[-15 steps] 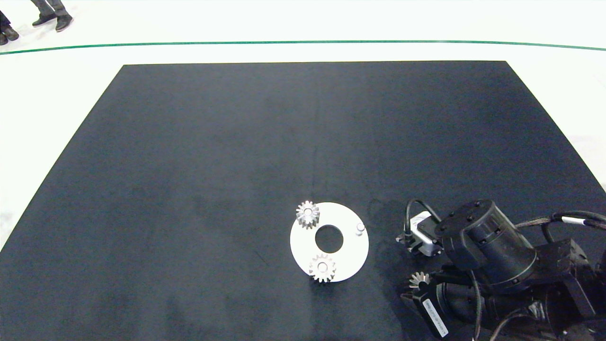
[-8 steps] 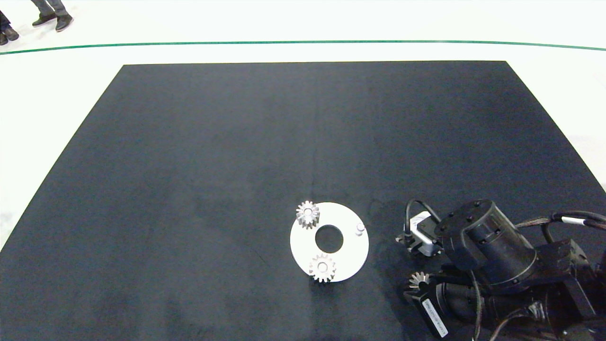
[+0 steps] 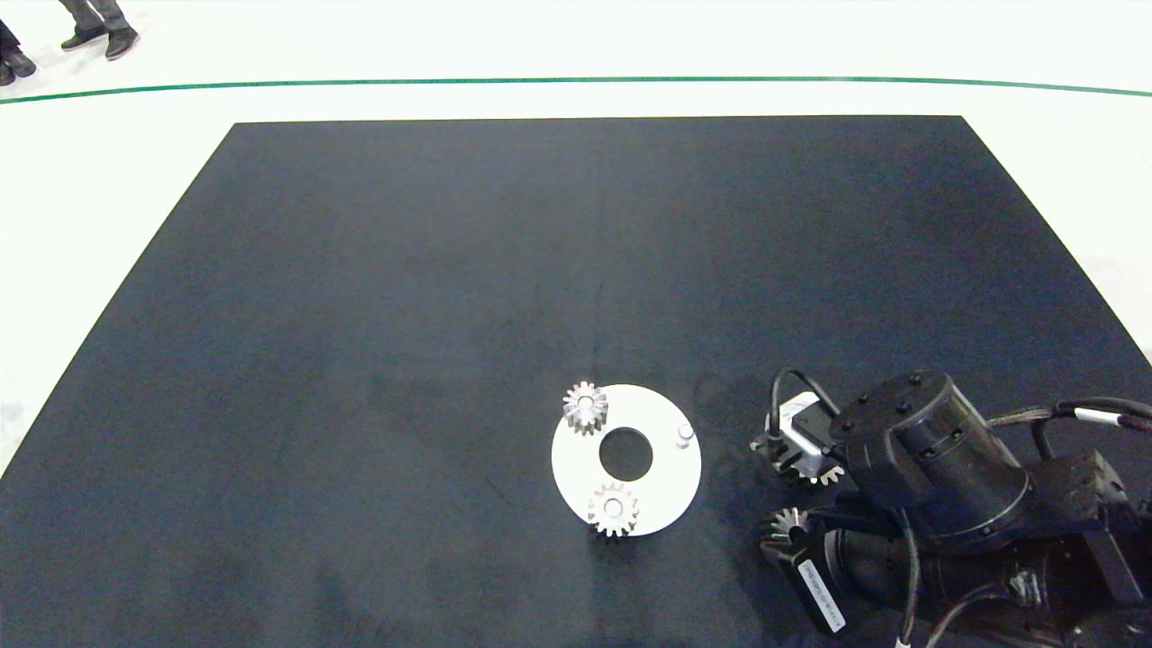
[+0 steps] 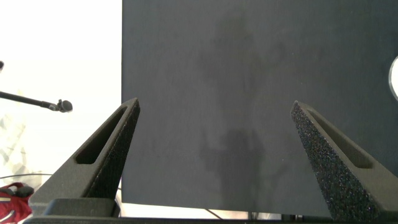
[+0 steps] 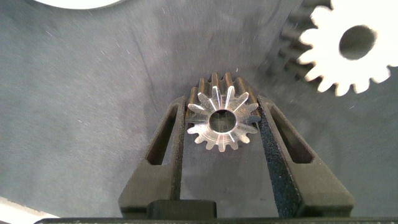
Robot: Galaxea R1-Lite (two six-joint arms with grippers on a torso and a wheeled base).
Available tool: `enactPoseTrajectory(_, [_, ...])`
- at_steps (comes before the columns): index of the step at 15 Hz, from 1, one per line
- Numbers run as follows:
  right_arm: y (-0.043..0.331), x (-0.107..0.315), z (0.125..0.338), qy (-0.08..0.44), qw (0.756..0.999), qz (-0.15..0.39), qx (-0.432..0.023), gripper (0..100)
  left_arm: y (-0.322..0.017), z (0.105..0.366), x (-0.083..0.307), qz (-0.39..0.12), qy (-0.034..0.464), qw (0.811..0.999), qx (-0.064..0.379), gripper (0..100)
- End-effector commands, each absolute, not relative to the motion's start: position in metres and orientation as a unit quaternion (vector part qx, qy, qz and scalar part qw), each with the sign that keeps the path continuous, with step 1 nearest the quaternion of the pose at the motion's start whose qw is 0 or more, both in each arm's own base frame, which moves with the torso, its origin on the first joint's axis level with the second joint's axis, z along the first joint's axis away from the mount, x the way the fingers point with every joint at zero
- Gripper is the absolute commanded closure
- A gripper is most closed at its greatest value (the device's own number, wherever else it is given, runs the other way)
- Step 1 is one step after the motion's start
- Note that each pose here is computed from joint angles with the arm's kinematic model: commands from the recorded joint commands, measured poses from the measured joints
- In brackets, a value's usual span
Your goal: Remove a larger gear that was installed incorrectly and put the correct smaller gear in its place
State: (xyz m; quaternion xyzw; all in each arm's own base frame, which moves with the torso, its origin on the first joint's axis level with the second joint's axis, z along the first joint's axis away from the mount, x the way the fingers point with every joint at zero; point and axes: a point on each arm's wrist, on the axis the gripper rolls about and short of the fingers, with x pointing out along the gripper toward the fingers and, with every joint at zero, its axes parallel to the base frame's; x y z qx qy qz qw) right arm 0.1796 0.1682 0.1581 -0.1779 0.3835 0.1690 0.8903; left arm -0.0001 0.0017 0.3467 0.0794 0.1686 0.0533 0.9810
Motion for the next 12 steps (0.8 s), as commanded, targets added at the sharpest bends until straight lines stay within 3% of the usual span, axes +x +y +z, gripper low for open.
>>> enactPoseTrajectory(1, [0.174,0.182,0.194,0.332,0.914,0.182,-0.148,75,0.002,0.346,0.000,0.054,0.171,0.980,0.080,0])
enactPoseTrajectory(4, [0.186,0.194,0.235,0.310,0.920,0.188,-0.146,75,0.002,0.346,0.000,0.054,0.171,0.980,0.080,0])
enactPoseTrajectory(6, [0.197,0.205,0.249,0.325,0.914,0.187,-0.158,75,0.002,0.346,-0.001,0.054,0.170,0.981,0.080,0])
enactPoseTrajectory(9, [0.212,0.218,0.255,0.365,0.894,0.184,-0.185,75,0.002,0.346,-0.001,0.054,0.170,0.981,0.080,0])
enactPoseTrajectory(12, [0.226,0.226,0.247,0.374,0.887,0.186,-0.194,75,0.002,0.346,-0.001,0.054,0.170,0.981,0.080,0])
